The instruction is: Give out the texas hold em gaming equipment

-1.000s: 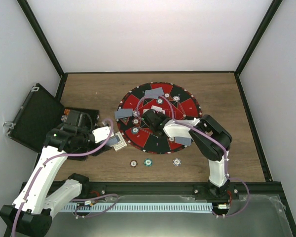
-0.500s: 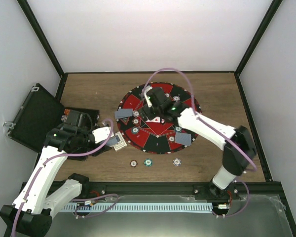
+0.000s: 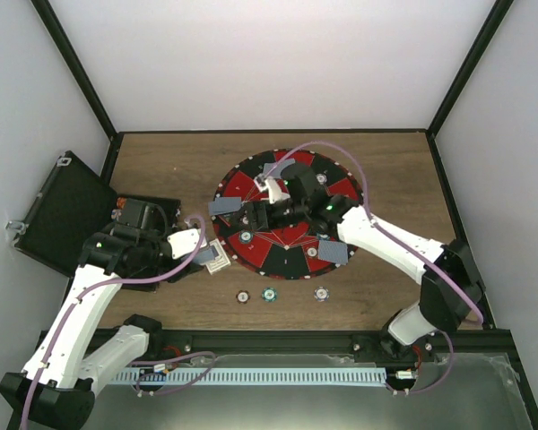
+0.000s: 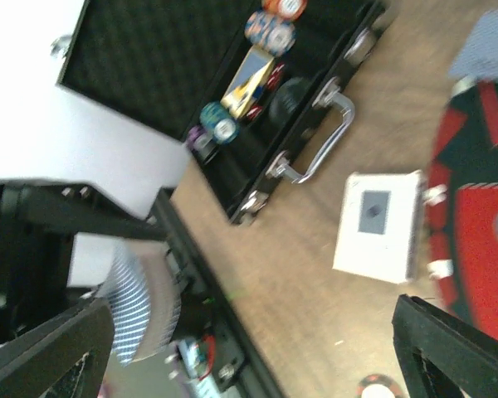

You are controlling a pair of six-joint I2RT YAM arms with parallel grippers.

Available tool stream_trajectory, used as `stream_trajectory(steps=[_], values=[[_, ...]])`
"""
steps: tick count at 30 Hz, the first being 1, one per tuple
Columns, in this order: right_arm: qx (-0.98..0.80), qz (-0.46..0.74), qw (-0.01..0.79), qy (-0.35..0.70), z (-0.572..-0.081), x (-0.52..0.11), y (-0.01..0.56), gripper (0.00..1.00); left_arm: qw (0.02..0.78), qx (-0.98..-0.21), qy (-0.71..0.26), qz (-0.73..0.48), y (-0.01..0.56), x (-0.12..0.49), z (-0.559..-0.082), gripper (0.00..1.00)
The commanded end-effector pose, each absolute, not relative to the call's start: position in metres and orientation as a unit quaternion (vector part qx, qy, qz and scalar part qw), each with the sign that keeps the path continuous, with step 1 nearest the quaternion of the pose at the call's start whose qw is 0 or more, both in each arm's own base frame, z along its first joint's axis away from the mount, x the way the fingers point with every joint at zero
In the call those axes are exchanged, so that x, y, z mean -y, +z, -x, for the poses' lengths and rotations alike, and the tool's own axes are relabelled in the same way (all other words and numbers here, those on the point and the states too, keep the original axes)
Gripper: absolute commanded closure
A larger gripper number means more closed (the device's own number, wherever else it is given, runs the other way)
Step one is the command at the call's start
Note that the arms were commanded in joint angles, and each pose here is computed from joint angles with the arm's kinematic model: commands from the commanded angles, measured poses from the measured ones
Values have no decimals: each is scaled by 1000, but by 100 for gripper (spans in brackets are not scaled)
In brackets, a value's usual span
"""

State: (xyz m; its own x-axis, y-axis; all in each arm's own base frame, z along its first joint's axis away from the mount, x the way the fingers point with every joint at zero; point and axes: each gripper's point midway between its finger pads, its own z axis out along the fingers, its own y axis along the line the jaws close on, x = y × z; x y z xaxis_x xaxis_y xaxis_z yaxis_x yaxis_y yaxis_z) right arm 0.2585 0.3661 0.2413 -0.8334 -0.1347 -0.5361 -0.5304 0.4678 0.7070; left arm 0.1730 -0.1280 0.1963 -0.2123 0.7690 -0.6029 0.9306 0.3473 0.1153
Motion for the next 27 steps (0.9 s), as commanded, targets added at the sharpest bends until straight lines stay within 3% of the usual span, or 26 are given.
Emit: stream_trajectory(steps=[1,5,14,27], values=[[-797,201,127,555,-220,-398,260,8,315,-752,-143,-562,207,133,-176,95],[-795,203,85,566,-203,-415,248,17,317,-751,-145,-561,208,135,-176,95],[-787,212,27,579,-175,-442,228,21,316,-751,-143,-562,205,134,-176,95],[-768,207,-18,606,-173,-470,213,29,316,-751,-145,-560,205,134,-175,95]])
